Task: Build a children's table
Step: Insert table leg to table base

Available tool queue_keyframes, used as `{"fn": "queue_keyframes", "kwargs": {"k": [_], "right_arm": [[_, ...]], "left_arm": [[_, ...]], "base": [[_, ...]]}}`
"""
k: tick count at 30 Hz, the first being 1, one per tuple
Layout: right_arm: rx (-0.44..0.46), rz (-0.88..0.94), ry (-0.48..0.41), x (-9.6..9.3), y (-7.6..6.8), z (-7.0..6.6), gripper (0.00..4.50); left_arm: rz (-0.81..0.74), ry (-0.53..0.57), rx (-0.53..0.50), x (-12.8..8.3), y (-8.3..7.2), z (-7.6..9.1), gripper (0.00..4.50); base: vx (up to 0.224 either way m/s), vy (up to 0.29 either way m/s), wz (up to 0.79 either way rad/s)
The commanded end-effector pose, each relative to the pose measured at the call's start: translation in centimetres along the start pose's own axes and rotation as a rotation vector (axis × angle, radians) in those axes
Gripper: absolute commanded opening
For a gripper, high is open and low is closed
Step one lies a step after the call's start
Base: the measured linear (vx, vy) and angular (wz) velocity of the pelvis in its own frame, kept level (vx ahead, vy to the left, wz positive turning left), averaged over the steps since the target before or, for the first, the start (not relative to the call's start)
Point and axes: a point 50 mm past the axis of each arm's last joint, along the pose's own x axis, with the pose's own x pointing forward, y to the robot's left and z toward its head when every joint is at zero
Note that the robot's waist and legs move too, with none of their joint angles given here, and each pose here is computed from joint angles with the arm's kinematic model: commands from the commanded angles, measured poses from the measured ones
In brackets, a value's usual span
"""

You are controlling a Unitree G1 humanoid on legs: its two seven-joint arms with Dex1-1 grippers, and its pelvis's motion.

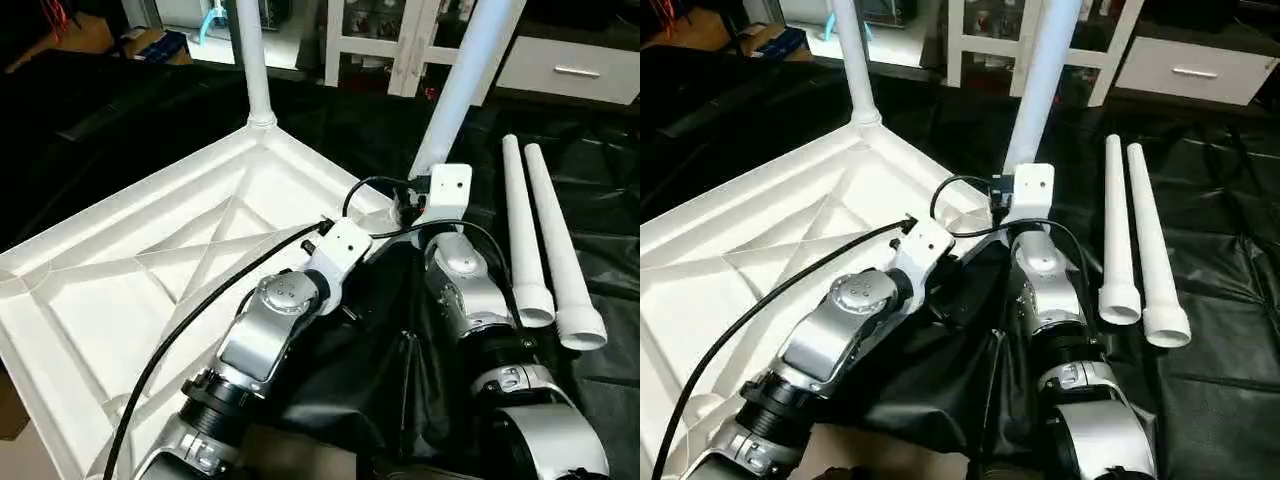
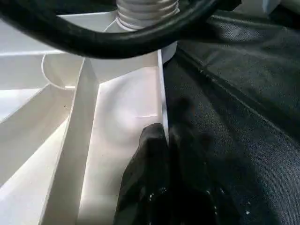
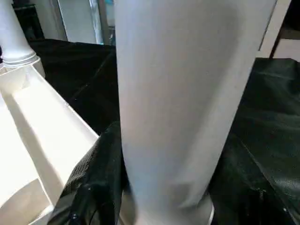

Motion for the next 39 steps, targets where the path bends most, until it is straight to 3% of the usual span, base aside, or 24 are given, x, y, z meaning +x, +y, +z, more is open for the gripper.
{"fn": "queue_keyframes", "kwargs": {"k": [1, 7, 17, 27, 39], "right_arm": [[0.023, -0.023, 0.24, -1.7, -1.2, -5.5, 1.95], [0.001, 0.095, 0.168, -1.8, -1.0, -4.4, 1.95], [-0.041, 0.463, 0.072, -4.0, -2.7, -1.5, 1.95], [-0.169, 0.708, 0.117, -7.8, -5.8, 0.1, 1.95], [-0.125, 0.749, 0.154, -8.8, -6.2, 0.3, 1.94]], "left_arm": [[-0.076, -0.065, 0.021, -0.2, -0.8, 0.8, 0.0], [-0.171, -0.079, 0.052, -0.9, -1.0, 0.5, 0.0], [-0.437, -0.107, 0.166, -4.5, 0.2, -1.0, 0.0], [-0.536, -0.036, 0.21, -7.6, 2.7, -2.8, 0.0], [-0.548, -0.045, 0.218, -7.9, 3.0, -2.7, 0.0]], "base": [[0.0, 0.0, 0.0], [0.0, 0.0, 0.0], [0.03, -0.006, 0.01], [0.017, 0.001, 0.0], [0.0, 0.0, 0.0]]}}
